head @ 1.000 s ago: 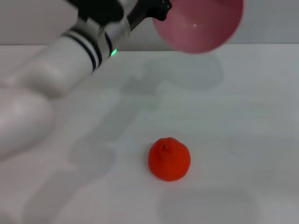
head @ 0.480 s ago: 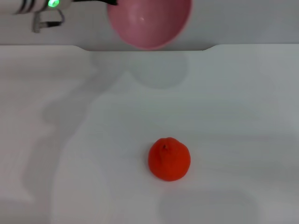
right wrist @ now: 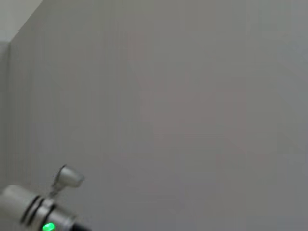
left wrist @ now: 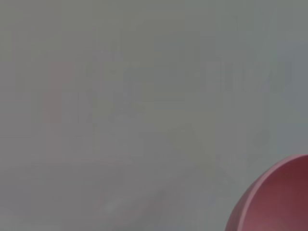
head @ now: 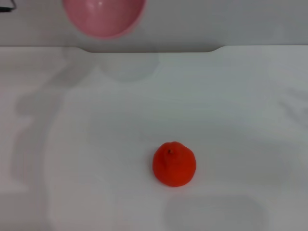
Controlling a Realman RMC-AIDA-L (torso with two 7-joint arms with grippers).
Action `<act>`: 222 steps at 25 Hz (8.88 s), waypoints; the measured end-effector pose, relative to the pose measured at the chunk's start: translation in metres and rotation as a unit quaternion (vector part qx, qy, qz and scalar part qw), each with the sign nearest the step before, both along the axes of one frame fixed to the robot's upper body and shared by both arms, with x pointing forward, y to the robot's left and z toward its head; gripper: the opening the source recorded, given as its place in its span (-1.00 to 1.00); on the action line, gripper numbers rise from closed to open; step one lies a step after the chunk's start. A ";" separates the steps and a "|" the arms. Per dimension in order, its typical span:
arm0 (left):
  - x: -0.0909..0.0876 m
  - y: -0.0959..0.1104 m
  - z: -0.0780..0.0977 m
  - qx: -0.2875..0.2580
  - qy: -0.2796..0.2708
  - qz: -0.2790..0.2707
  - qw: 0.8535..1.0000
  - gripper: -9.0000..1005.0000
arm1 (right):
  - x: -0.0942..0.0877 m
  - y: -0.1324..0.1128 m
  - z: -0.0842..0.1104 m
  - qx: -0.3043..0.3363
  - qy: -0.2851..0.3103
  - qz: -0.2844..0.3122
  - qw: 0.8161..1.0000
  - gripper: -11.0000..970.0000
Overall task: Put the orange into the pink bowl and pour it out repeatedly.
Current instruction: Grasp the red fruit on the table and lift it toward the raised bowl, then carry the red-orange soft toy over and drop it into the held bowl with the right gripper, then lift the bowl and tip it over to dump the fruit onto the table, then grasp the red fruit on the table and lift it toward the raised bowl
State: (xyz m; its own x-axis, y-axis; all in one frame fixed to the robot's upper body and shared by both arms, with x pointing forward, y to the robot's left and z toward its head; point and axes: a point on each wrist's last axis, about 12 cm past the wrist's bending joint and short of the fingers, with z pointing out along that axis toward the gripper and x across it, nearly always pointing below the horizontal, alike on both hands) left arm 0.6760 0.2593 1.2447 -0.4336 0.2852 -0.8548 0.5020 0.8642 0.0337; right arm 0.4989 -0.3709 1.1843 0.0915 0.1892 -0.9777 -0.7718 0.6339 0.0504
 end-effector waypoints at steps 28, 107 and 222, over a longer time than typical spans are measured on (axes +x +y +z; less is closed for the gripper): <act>-0.005 0.010 -0.004 0.068 0.019 -0.024 0.997 -0.90 | 0.097 0.213 -0.043 -0.351 0.402 0.186 0.825 0.02; -0.047 -0.089 -0.052 0.115 0.173 -0.197 0.958 -0.90 | 0.071 0.177 0.089 -0.317 0.193 0.136 0.919 -0.82; -0.013 -0.018 -0.013 0.032 0.101 -0.087 0.991 -0.90 | 0.053 0.117 0.010 -0.287 0.362 0.102 0.881 -0.09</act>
